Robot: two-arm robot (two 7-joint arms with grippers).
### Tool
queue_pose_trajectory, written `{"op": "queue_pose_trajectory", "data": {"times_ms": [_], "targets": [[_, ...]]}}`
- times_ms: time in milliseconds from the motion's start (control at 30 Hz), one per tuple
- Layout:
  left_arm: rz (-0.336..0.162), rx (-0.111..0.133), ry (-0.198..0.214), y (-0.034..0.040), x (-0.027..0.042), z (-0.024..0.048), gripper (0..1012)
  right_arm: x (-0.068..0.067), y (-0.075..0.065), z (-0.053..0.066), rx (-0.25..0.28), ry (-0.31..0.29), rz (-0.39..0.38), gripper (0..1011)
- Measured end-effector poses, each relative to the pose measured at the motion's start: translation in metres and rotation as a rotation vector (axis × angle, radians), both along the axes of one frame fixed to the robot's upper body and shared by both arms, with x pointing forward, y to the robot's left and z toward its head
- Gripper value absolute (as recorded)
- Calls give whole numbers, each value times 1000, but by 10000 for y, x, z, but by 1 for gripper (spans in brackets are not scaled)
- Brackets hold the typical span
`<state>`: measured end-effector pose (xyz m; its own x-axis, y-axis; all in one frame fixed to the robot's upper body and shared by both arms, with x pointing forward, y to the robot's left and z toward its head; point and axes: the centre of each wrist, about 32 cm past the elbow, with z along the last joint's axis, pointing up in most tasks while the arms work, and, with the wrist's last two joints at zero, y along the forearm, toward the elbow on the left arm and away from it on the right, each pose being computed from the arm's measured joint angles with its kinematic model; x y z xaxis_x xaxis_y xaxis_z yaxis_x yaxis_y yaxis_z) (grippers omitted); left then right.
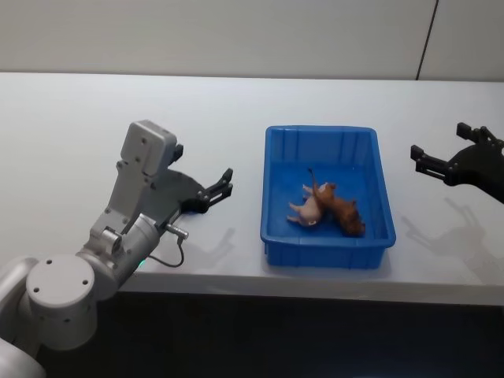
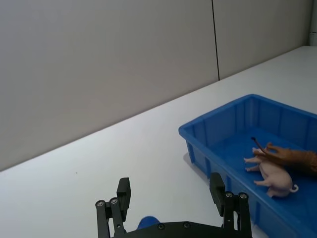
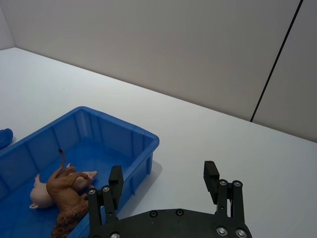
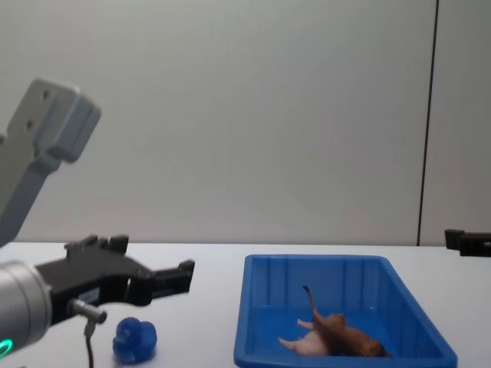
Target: Pick up the two dolls from the table and place them into the box.
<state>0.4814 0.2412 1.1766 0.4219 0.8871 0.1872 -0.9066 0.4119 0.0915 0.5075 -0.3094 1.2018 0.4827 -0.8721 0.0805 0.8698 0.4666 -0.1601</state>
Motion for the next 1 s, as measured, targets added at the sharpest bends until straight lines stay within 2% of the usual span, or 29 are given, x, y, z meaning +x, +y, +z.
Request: {"op": "queue_pose_trajectory", "data": {"times_ms": [200,300,600,1000], "targets": [[-9,-12,31,92,67,-89,1001,-2,-5,2,0,-1,0,1001],[-15,-15,47,156,126,-143,1001,-3,-6,1,0,-1,-1,1001],[-32,-13,84,302,266,-266,1001,-4,-11,0,0,-1,-2,1001],[-43,-11,139,430,400,-417,1001,-5,-14,0,0,0,-2,1001]]}}
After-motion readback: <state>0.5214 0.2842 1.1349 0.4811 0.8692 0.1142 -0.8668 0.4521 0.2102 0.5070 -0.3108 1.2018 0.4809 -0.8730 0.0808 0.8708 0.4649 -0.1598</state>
